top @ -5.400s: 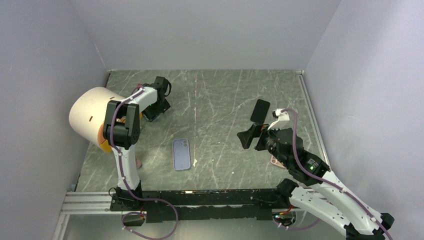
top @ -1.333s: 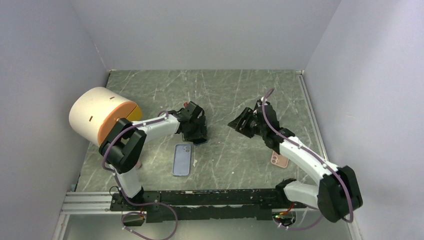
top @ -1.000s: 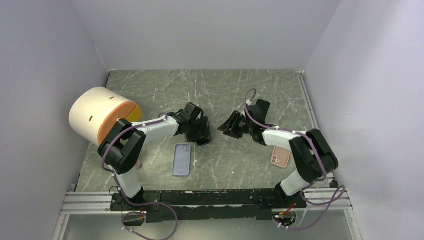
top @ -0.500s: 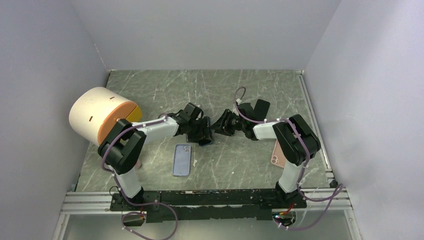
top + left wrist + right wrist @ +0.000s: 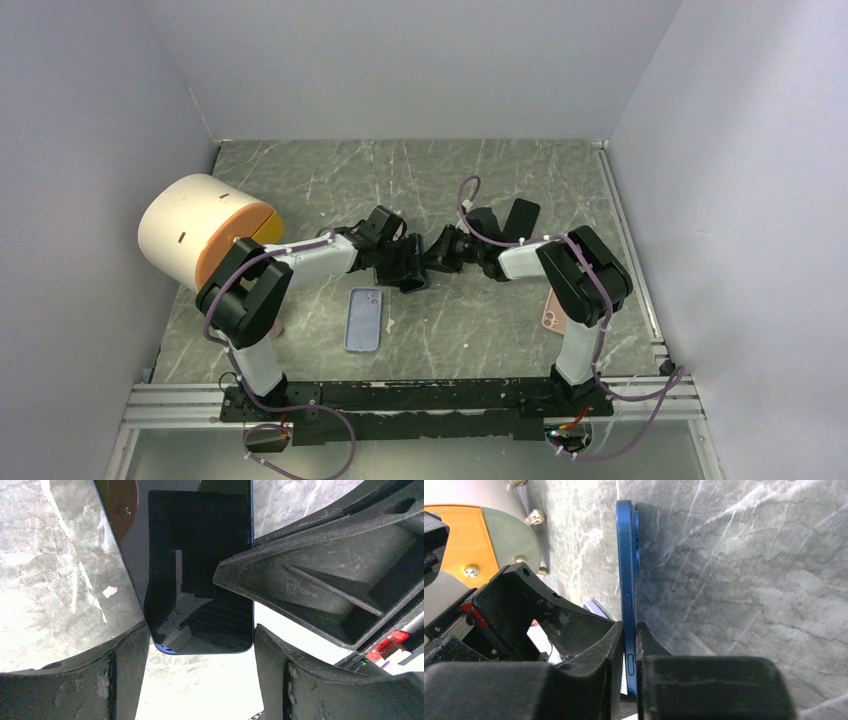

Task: Put the phone into the phone case

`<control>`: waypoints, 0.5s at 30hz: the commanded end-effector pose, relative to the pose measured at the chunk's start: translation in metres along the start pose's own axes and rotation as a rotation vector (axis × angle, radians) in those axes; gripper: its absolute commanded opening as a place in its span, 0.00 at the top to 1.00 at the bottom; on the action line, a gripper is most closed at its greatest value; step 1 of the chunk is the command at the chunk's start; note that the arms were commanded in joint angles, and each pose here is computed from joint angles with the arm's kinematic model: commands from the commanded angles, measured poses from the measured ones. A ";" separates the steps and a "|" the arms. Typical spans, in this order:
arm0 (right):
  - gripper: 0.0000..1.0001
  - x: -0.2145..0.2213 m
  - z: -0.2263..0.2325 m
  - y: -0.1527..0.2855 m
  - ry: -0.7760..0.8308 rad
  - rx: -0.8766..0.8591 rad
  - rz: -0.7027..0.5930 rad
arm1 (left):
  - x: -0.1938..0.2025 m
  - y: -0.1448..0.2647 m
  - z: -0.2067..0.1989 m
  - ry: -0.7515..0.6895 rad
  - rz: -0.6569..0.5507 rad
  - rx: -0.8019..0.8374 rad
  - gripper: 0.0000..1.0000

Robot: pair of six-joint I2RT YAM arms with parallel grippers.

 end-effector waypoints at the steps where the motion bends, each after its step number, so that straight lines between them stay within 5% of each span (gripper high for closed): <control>1: 0.94 -0.006 0.013 -0.003 0.037 -0.052 -0.018 | 0.010 0.004 -0.004 -0.028 0.042 0.020 0.38; 7: 1.00 -0.008 0.013 0.006 0.061 -0.017 -0.040 | 0.004 0.021 -0.008 -0.042 0.060 -0.010 0.17; 15: 1.00 -0.024 0.014 0.048 0.094 0.017 -0.152 | -0.005 0.075 -0.014 -0.090 0.035 -0.066 0.06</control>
Point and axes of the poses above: each gripper's point midway between its finger pads, its own y axis back along the fingers, its own z axis along the line the jaws close on, x = y × z, the point moved 4 cm from there along y, back along the fingers, and after that the axes turned 14 degrees about -y, right-handed, at the moved point
